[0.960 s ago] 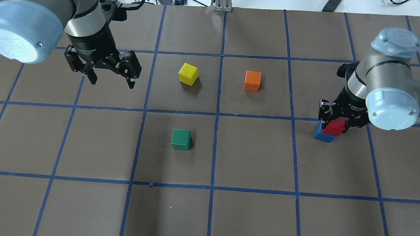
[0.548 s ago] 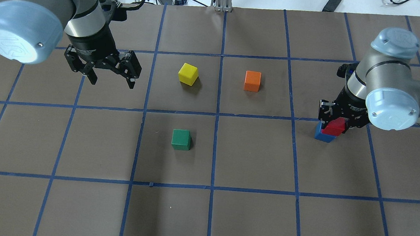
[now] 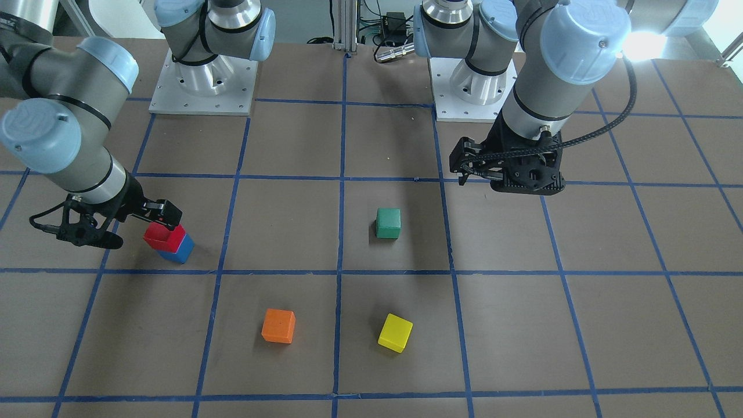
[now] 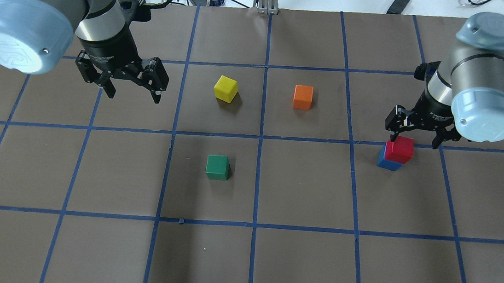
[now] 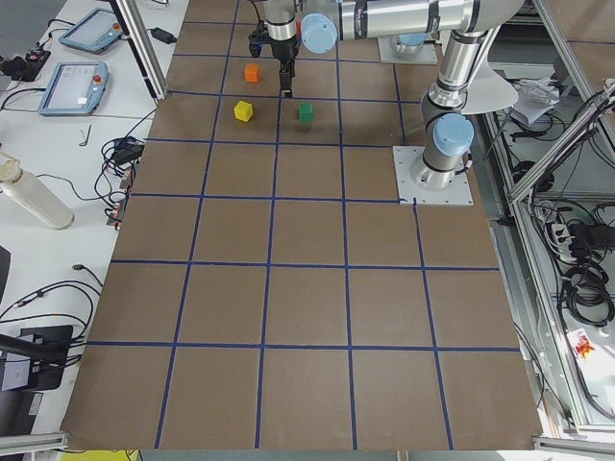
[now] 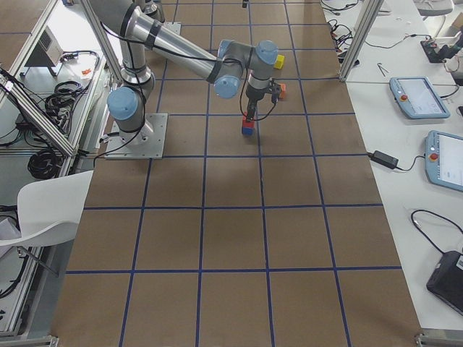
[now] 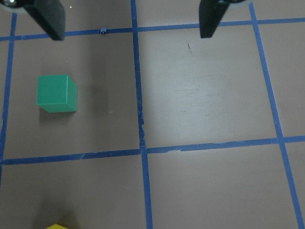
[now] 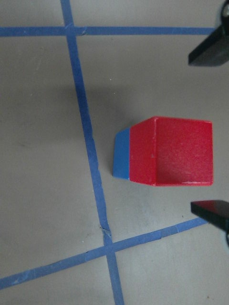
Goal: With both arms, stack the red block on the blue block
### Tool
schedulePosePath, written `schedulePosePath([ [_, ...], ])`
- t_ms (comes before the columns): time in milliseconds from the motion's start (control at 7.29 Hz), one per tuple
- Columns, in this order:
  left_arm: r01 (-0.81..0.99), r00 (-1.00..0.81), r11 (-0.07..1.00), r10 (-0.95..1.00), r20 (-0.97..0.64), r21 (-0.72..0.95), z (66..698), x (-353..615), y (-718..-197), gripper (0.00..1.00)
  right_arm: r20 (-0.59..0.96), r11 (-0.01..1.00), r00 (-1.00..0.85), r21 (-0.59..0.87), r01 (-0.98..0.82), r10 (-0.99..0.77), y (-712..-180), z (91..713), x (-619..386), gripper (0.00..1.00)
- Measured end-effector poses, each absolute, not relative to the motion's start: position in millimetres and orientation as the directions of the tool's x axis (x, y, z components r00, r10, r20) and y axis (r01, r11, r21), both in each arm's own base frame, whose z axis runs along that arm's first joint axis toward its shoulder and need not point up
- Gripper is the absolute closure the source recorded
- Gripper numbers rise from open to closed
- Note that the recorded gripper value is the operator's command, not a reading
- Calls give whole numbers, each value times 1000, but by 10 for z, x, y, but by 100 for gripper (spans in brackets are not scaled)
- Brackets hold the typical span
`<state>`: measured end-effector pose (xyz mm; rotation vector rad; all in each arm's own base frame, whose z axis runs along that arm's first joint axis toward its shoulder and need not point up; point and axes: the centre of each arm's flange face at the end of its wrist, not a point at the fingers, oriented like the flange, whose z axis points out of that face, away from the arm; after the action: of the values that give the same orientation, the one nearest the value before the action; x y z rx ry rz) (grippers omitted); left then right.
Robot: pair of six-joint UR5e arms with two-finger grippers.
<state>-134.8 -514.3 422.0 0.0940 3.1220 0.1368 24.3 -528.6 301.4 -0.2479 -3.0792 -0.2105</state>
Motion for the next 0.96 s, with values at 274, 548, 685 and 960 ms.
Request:
schedulePosePath([
  [274, 59, -998, 996, 60, -14, 65, 4279, -1348, -5137, 0, 53, 982, -991, 135, 129, 123, -5288, 3783, 435, 0],
  [548, 57, -998, 997, 58, -15, 53, 4323, -1340, -5125, 0, 57, 996, -998, 80, 43, 39, -5158, 4402, 1024, 0],
  [685, 57, -998, 997, 57, -15, 51, 4334, -1336, -5119, 0, 57, 998, -998, 61, 23, 19, -5058, 4543, 1273, 0],
  [960, 54, -998, 997, 55, -15, 47, 4352, -1324, -5111, 0, 55, 999, -998, 24, 26, 25, -5084, 4559, 1448, 0],
])
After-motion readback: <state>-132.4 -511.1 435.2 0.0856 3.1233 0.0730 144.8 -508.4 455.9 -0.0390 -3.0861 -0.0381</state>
